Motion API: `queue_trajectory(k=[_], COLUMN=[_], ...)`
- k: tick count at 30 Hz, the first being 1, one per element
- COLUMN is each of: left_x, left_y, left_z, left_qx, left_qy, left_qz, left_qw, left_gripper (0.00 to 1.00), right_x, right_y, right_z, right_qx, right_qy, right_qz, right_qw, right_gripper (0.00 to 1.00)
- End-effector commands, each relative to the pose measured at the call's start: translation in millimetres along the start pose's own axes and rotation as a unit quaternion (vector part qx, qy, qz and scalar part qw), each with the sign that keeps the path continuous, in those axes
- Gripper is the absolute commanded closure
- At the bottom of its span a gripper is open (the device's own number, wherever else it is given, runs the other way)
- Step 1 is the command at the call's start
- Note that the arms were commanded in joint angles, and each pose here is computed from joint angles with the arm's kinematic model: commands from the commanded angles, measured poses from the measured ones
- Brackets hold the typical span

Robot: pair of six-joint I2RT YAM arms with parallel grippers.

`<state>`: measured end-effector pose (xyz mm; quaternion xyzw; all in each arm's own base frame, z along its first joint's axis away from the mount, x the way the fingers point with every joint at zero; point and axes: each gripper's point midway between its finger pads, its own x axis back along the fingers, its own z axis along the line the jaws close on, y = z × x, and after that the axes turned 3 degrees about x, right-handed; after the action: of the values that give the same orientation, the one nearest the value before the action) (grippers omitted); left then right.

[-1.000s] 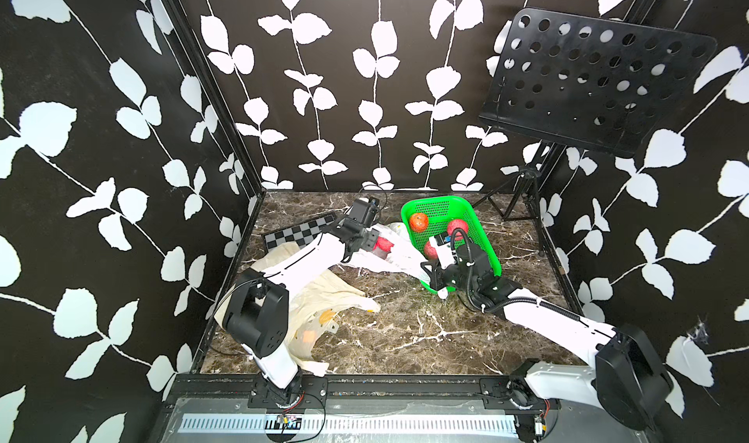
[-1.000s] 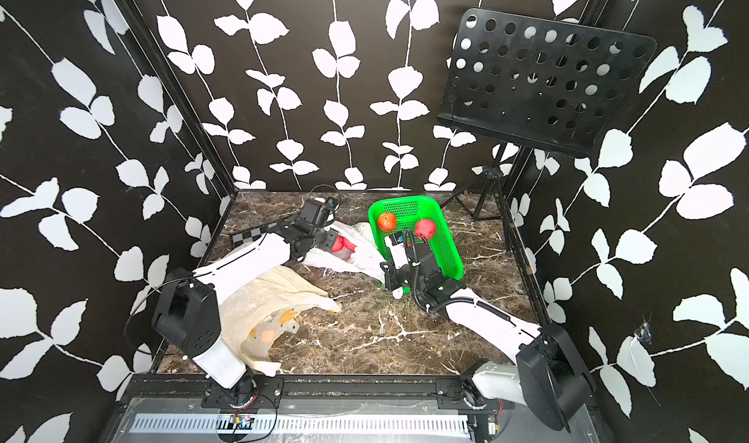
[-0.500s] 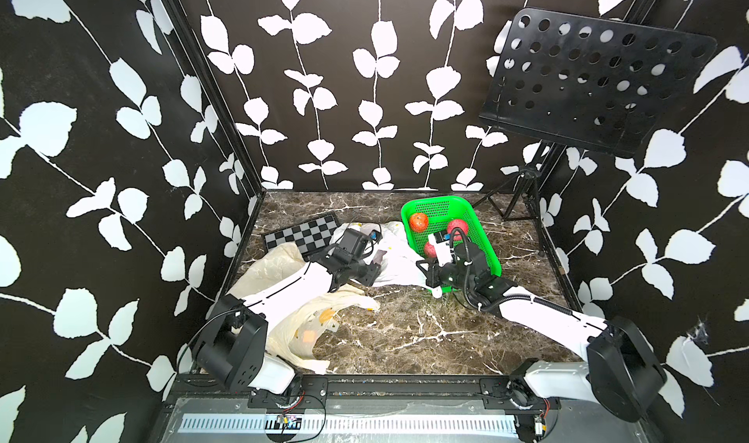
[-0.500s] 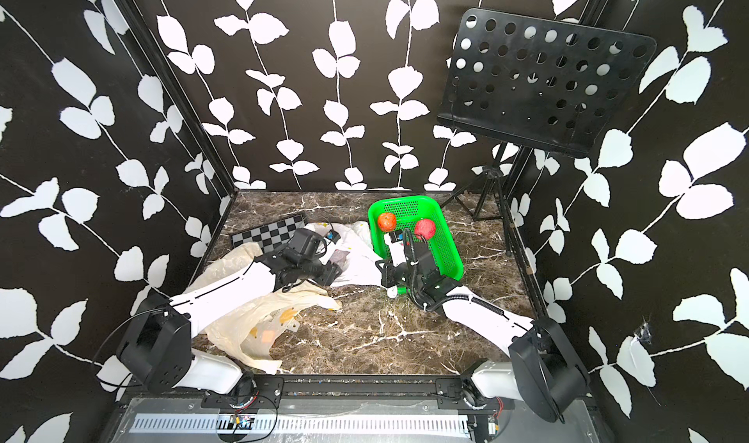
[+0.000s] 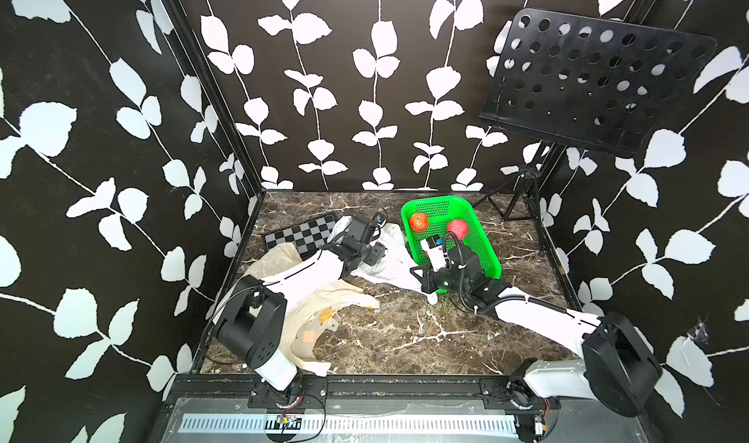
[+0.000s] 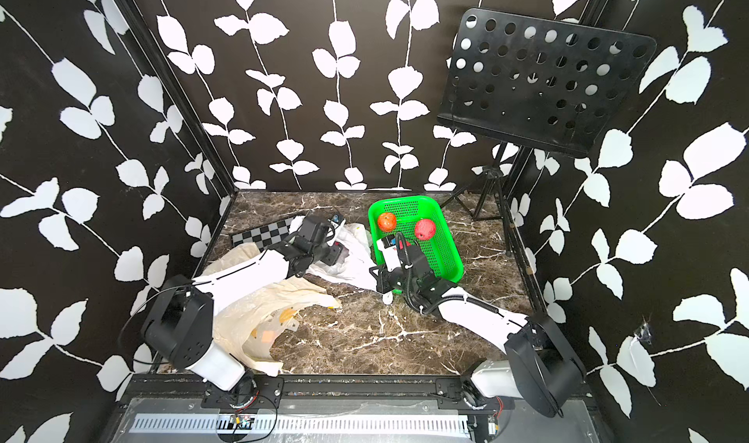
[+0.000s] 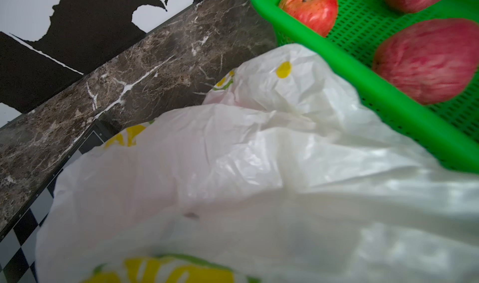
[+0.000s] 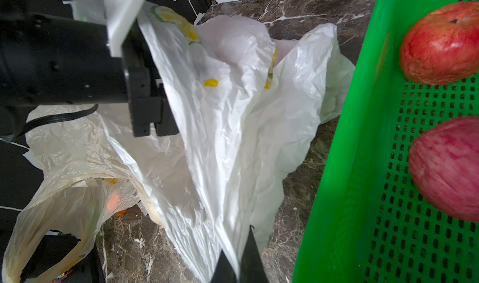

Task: Untie the knot of a plastic bag & take out the apple
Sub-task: Untie the plastic bag at the center of the board.

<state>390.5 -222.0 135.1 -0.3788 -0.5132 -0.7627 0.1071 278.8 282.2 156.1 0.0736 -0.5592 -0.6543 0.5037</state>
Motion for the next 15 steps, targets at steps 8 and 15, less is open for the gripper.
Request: queue_trajectory(k=[8, 15], left_x=[-8, 18], left_y=[-32, -71], left_z=[42, 38], left_qx=[0.004, 0.027], left_qy=[0.047, 0.034], left_qz=[0.059, 0.087], left_qw=[0.997, 0.995], left_gripper=[0.27, 0.25], right_x=[0, -14], right_y=[1, -5], right_z=[36, 21], right_qx=[0.043, 0.022], right_qy=[0.058, 0.003], right_qz=[-0.007, 0.011], right_qw=[0.997, 1.000], right_gripper=[0.97, 0.96])
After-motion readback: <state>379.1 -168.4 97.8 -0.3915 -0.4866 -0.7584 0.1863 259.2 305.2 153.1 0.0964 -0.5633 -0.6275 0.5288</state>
